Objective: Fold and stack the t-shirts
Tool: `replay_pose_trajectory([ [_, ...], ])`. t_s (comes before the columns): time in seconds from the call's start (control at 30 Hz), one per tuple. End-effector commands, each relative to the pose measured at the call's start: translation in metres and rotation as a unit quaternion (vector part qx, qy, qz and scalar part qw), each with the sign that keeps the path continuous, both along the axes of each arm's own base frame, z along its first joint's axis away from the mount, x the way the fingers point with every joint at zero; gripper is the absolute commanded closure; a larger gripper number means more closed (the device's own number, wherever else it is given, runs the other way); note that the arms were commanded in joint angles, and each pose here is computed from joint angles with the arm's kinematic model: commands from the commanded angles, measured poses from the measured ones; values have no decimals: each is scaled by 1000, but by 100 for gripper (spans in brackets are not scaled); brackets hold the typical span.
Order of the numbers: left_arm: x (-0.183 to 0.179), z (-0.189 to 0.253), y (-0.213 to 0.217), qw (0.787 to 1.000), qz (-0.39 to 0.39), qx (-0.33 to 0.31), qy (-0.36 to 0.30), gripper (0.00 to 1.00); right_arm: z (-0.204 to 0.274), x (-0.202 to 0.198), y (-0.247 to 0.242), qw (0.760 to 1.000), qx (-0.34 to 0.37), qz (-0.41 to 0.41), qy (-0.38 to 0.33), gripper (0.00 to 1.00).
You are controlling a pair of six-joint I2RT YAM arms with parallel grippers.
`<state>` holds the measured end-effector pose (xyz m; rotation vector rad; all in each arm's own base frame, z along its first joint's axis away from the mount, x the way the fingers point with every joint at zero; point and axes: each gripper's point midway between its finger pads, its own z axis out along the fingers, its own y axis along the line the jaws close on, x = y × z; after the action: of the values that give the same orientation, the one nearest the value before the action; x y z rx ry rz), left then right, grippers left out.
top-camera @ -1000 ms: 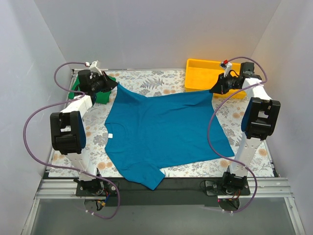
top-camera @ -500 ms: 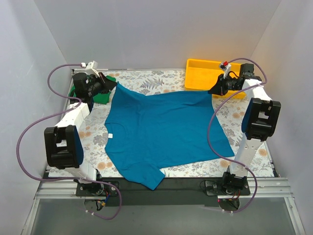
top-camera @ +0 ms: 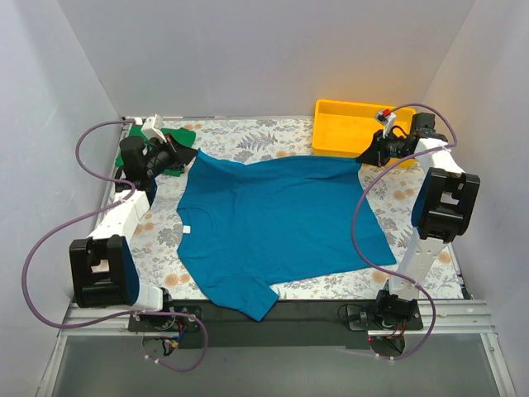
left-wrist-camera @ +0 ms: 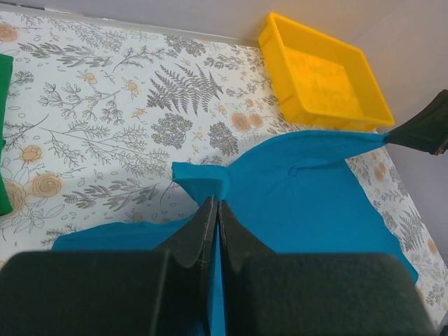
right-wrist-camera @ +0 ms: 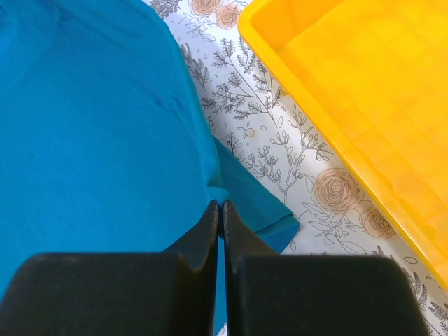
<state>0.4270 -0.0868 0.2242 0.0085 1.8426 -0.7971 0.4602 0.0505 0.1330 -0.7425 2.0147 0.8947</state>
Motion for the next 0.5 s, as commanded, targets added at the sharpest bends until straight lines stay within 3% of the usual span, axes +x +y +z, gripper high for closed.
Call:
replay_pose_trajectory([
  [0.0, -15, 27, -4, 999, -9, -3, -35, 100, 20, -1, -4, 999, -2, 5, -39, 99],
  [0.47, -43, 24, -11, 999, -19, -21, -23, 100, 3, 3, -15, 999, -13, -10, -28, 99],
])
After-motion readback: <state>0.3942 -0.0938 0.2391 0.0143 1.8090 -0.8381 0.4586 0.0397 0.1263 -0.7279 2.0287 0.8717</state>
